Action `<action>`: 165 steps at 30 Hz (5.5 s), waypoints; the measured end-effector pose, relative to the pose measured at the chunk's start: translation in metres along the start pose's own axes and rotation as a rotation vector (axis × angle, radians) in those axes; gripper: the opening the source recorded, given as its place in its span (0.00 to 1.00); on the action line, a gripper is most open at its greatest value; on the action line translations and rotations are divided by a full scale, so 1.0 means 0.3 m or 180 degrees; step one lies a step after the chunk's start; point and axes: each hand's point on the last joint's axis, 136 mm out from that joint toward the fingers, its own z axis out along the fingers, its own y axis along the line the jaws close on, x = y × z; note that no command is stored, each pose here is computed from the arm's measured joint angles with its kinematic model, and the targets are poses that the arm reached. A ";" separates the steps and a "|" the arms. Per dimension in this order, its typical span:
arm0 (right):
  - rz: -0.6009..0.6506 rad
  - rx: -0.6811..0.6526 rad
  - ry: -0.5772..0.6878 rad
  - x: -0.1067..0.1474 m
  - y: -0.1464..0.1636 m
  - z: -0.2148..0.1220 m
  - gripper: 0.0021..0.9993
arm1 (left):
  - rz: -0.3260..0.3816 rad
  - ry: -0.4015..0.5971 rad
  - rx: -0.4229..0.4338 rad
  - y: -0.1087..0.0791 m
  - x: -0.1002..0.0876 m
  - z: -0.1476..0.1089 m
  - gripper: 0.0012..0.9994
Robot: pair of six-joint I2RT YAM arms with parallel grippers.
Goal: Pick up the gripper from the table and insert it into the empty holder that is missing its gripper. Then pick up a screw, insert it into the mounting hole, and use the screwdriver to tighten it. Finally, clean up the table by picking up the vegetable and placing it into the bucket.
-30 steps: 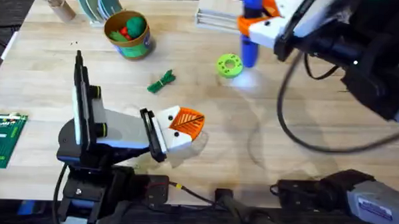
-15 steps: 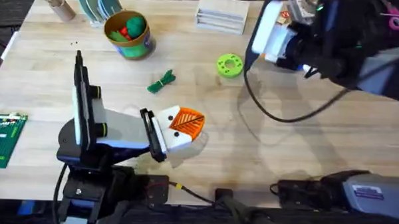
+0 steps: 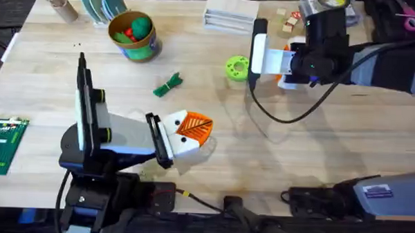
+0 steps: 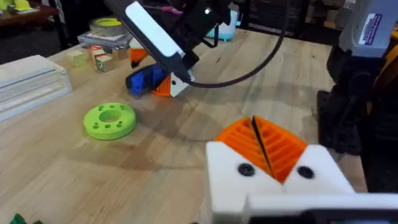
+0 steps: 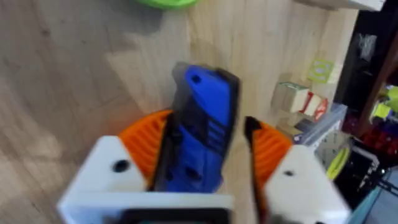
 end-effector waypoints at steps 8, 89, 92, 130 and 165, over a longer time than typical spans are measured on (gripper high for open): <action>0.0474 -0.0027 0.0059 0.005 -0.010 -0.016 0.99 | 0.0002 0.0000 -0.0009 0.002 0.000 0.000 0.01; 0.3715 -0.0401 -0.1812 -0.280 -0.183 -0.471 0.99 | -0.1446 0.1776 -0.2916 0.398 -0.215 -0.276 0.99; 0.3715 -0.0401 -0.1813 -0.280 -0.184 -0.471 0.99 | -0.1449 0.1801 -0.2948 0.411 -0.209 -0.276 0.99; 0.3715 -0.0399 -0.1815 -0.280 -0.184 -0.471 0.99 | -0.0793 0.3526 -0.1592 0.724 0.344 -0.088 1.00; 0.3715 -0.0398 -0.1816 -0.281 -0.185 -0.471 0.99 | -0.0728 0.3460 -0.1519 0.744 0.287 -0.062 0.02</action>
